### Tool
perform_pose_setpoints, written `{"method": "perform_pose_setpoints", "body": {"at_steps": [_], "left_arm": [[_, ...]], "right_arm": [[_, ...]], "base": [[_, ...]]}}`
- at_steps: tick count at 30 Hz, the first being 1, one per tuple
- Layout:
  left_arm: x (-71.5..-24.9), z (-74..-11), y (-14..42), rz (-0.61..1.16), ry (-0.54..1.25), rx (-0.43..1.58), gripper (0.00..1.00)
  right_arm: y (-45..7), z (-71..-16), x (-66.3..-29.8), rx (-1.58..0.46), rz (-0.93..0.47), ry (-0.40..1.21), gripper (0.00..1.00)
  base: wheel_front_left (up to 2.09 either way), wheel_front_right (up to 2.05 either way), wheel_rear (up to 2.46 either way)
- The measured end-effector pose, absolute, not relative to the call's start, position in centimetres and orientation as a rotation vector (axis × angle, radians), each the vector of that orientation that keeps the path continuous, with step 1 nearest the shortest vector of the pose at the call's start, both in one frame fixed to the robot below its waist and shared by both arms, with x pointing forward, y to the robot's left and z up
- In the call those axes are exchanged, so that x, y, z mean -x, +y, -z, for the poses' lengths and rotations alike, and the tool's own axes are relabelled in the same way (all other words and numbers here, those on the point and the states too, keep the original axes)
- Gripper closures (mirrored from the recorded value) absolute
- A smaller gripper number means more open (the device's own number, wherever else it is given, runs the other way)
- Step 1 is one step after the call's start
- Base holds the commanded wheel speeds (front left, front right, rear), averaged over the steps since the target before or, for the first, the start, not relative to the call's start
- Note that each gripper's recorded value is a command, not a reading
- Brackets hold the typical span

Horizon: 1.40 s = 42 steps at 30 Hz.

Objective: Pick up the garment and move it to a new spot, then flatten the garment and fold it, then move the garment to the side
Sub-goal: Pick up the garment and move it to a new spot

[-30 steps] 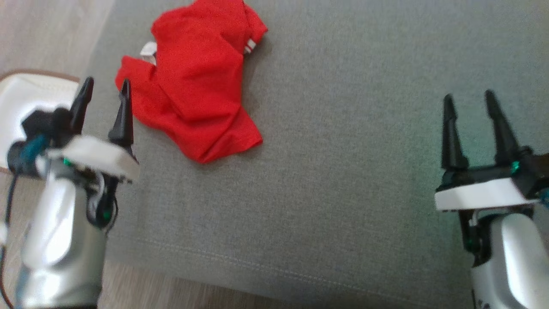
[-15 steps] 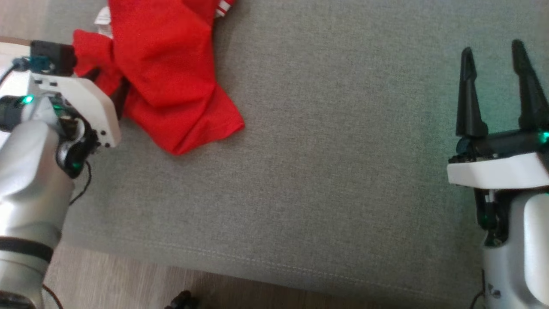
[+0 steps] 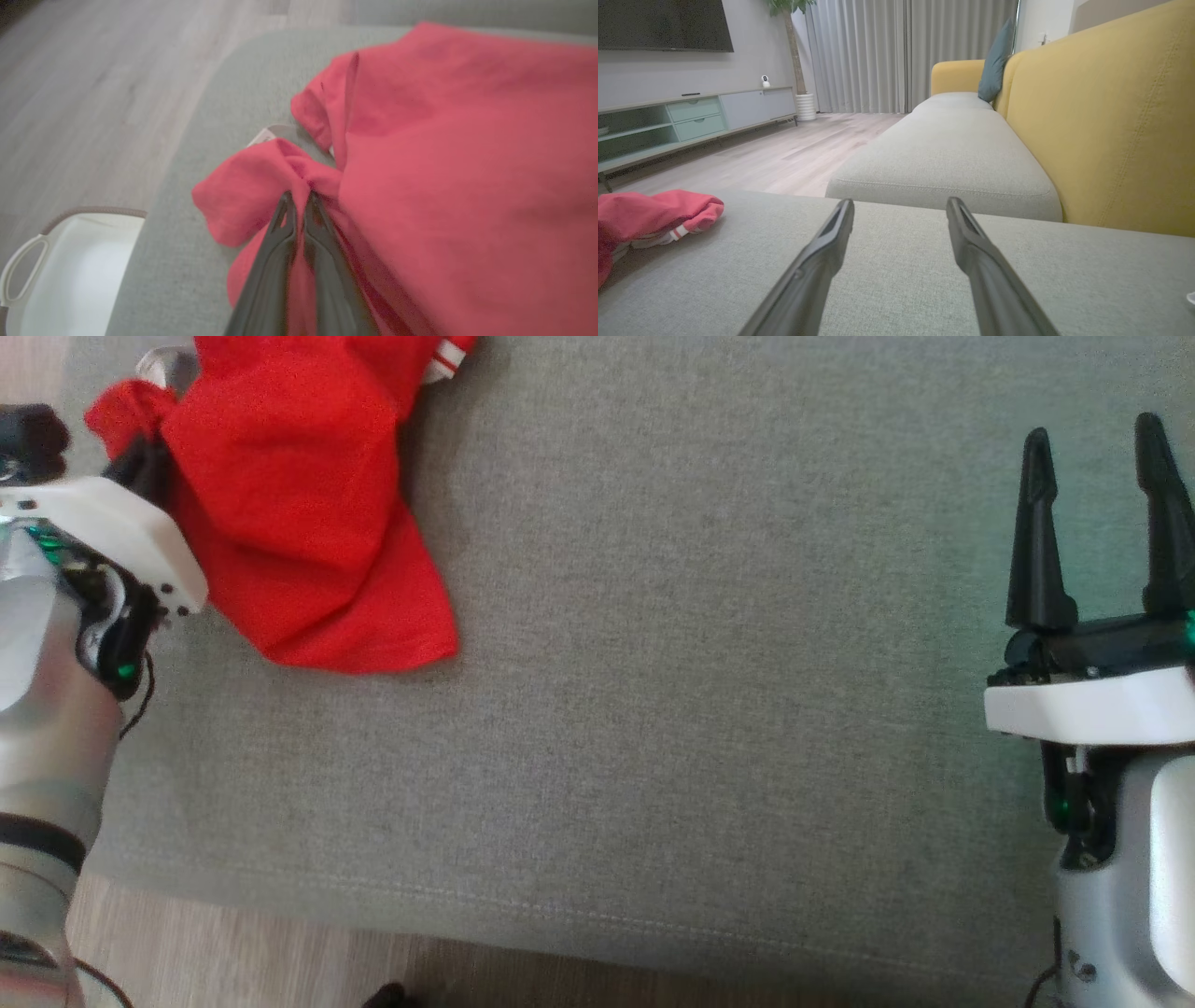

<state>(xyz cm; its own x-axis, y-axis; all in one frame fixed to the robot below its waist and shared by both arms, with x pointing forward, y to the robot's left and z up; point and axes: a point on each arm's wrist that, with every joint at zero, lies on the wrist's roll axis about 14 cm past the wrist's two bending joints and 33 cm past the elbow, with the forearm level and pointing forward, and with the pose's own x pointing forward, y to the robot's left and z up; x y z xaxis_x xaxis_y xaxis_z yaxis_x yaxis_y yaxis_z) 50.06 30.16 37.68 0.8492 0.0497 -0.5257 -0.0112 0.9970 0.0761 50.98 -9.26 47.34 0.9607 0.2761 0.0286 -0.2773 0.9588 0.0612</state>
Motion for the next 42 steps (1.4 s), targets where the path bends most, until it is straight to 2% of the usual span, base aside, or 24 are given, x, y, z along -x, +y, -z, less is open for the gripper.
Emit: {"method": "perform_pose_setpoints", "body": {"at_steps": [8, 13, 16, 20, 27, 32, 33, 36, 37, 38, 42], "left_arm": [[-52.2, -46.3, 30.0, -0.069, 0.232, -0.054, 1.0], [-53.9, -55.8, 25.8, 0.025, -0.055, -0.089, 1.0], [-53.3, -59.1, 23.1, 0.081, -0.171, -0.112, 1.0], [-52.2, -59.8, 18.1, 0.198, -0.233, -0.128, 1.0], [-50.7, -62.3, 5.9, 0.469, -0.343, -0.073, 1.0], [-48.6, -61.4, -3.1, 0.67, -0.326, -0.012, 1.0], [-47.7, -60.6, -6.4, 0.744, -0.307, 0.01, 1.0], [-46.6, -59.1, -10.5, 0.843, -0.267, 0.019, 1.0], [-46.5, -58.5, -11.4, 0.859, -0.246, 0.034, 0.52], [-46.5, -57.8, -12.1, 0.874, -0.224, 0.038, 0.0], [-46.2, -54.6, -14.2, 0.922, -0.142, 0.048, 0.0]], "right_arm": [[-10.0, -50.7, -49.6, -0.098, -0.263, -0.094, 0.0], [-10.9, -52.9, -48.4, -0.116, -0.245, -0.145, 0.0], [-11.6, -53.8, -47.7, -0.12, -0.228, -0.167, 0.0], [-13.3, -54.2, -46.5, -0.12, -0.188, -0.171, 0.0], [-16.7, -55.6, -44.7, -0.116, -0.103, -0.212, 0.0], [-19.4, -55.9, -43.3, -0.115, -0.032, -0.224, 0.0], [-20.4, -55.9, -42.7, -0.115, -0.005, -0.229, 0.0], [-21.6, -55.7, -41.9, -0.12, 0.031, -0.226, 0.0], [-22.1, -55.5, -41.7, -0.12, 0.043, -0.221, 0.0], [-22.4, -55.4, -41.4, -0.121, 0.054, -0.22, 0.0], [-23.1, -54.5, -40.8, -0.116, 0.075, -0.196, 0.0]], "base": [[0.0, 0.0, 0.0], [0.0, 0.0, 0.0], [0.0, 0.0, 0.0], [0.0, 0.0, 0.0], [0.0, 0.0, 0.0], [0.0, 0.0, 0.0], [0.0, 0.0, 0.0], [0.0, 0.0, 0.0], [0.0, 0.0, 0.0], [0.0, 0.0, 0.0], [0.0, 0.0, 0.0]]}}
